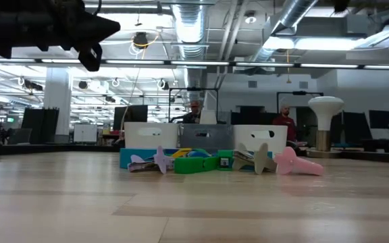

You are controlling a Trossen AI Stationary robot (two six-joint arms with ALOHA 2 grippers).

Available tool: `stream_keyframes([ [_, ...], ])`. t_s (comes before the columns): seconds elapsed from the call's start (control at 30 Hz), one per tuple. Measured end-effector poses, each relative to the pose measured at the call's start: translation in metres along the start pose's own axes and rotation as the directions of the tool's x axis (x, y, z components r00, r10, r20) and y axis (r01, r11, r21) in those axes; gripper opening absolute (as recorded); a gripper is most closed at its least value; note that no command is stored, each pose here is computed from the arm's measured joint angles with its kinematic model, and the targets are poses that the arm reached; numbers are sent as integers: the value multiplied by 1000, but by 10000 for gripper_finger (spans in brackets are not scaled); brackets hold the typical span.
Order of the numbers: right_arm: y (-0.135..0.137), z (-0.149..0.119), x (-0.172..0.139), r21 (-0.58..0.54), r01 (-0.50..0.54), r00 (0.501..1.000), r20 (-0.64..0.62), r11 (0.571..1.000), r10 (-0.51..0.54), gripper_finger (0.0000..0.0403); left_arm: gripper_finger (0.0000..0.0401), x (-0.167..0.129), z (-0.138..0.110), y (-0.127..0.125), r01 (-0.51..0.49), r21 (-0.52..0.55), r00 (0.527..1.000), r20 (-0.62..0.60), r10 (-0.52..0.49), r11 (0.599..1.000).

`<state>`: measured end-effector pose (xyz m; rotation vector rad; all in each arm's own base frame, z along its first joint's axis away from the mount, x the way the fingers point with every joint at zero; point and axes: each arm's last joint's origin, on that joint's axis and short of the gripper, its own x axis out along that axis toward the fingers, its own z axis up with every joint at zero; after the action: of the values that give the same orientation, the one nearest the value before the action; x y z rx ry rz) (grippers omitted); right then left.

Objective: Pick and place Stapler, Stapler remover, tape
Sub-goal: Put the blue tape into the right white bin

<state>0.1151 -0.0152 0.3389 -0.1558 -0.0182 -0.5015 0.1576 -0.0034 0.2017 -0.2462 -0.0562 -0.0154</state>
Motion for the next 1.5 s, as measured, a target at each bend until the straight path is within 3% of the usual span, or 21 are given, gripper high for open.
stream_keyframes([
  [0.07,5,-14,8,-38,45,996,-75,998,-48,0,4,2,-2,0,-3,-3,1000,-12,3,1000],
  [0.17,16,-35,23,-72,32,985,-169,997,-44,0,4,4,-3,1,-2,4,1000,-4,2,1000],
  [0.27,29,-52,38,5,1,959,-283,1000,0,0,4,5,1,0,3,20,999,35,-4,1000],
  [0.53,58,-97,68,126,-77,826,-548,989,134,4,4,5,1,0,7,7,999,40,-7,1000],
  [0.7,72,-124,82,182,-117,723,-659,976,210,38,4,5,3,0,12,-16,998,58,-11,1000],
  [0.97,92,-146,101,293,-153,595,-735,944,325,140,4,5,4,-1,15,-31,998,65,-13,999],
  [1.17,111,-152,123,330,-188,546,-748,925,377,203,4,5,4,-1,18,-35,997,69,-15,999],
  [1.3,127,-157,131,323,-215,511,-767,922,388,218,4,5,4,-1,21,-60,997,72,-16,998],
  [1.5,150,-164,135,312,-240,437,-811,919,389,210,4,5,7,-1,14,-82,994,105,-5,997],
])
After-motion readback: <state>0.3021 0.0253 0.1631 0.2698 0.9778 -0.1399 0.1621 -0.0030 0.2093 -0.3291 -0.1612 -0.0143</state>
